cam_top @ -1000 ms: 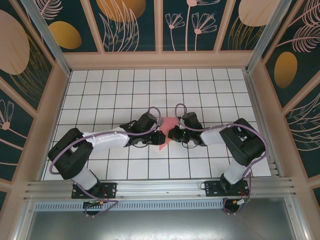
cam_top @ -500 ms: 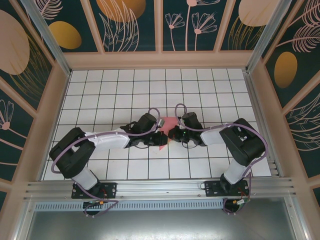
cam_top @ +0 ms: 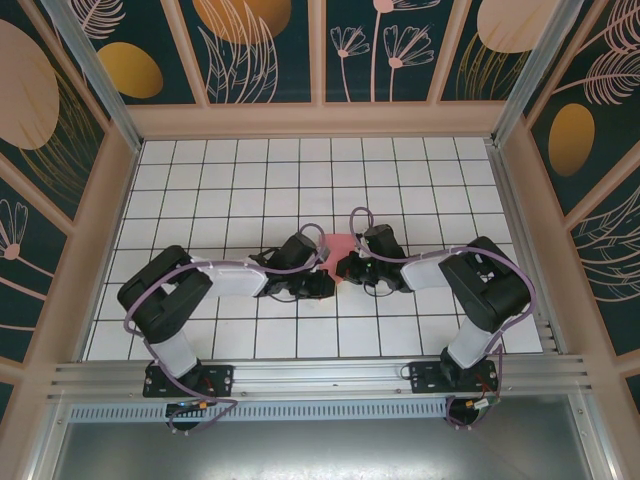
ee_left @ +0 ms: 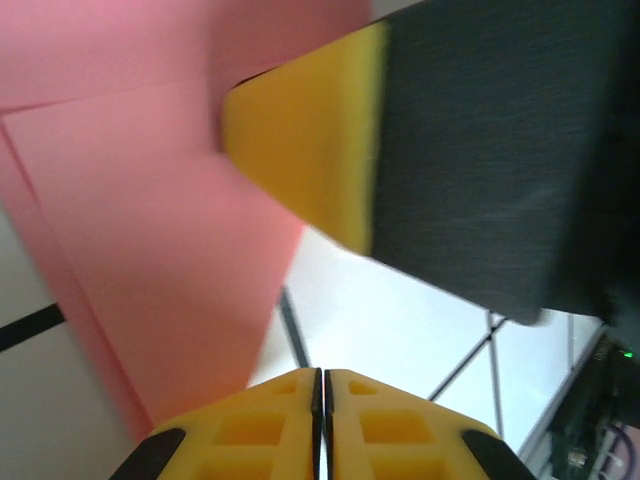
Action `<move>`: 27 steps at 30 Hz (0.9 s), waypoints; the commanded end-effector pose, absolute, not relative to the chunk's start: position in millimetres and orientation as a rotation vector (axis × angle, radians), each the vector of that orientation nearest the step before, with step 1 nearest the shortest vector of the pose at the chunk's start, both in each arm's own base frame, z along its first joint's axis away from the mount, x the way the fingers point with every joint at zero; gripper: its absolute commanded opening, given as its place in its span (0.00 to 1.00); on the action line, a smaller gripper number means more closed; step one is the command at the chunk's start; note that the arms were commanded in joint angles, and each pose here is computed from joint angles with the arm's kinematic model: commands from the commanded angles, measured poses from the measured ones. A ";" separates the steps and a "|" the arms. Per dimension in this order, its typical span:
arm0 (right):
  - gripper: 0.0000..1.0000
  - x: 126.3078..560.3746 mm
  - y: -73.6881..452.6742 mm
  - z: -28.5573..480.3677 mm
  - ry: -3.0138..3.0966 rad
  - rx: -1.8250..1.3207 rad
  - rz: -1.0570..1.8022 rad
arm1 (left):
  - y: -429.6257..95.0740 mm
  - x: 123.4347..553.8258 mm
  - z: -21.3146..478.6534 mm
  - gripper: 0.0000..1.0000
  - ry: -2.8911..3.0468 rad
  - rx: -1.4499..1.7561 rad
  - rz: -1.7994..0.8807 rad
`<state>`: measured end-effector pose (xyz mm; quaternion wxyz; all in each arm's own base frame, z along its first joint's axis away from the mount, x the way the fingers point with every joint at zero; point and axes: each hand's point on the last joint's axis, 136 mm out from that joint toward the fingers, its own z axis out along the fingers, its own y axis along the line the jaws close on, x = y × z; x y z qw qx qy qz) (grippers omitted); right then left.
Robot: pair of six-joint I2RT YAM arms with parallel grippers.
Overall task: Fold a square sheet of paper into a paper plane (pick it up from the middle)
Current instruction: Third fold the triangle at the center of the table, then fourth fold the wing at the center of the table.
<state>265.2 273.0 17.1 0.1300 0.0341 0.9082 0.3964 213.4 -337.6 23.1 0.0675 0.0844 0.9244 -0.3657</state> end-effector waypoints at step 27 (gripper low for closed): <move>0.08 239.6 253.9 -10.4 2.724 0.315 1.065 | -259.5 209.5 42.7 0.11 2.698 0.039 -0.784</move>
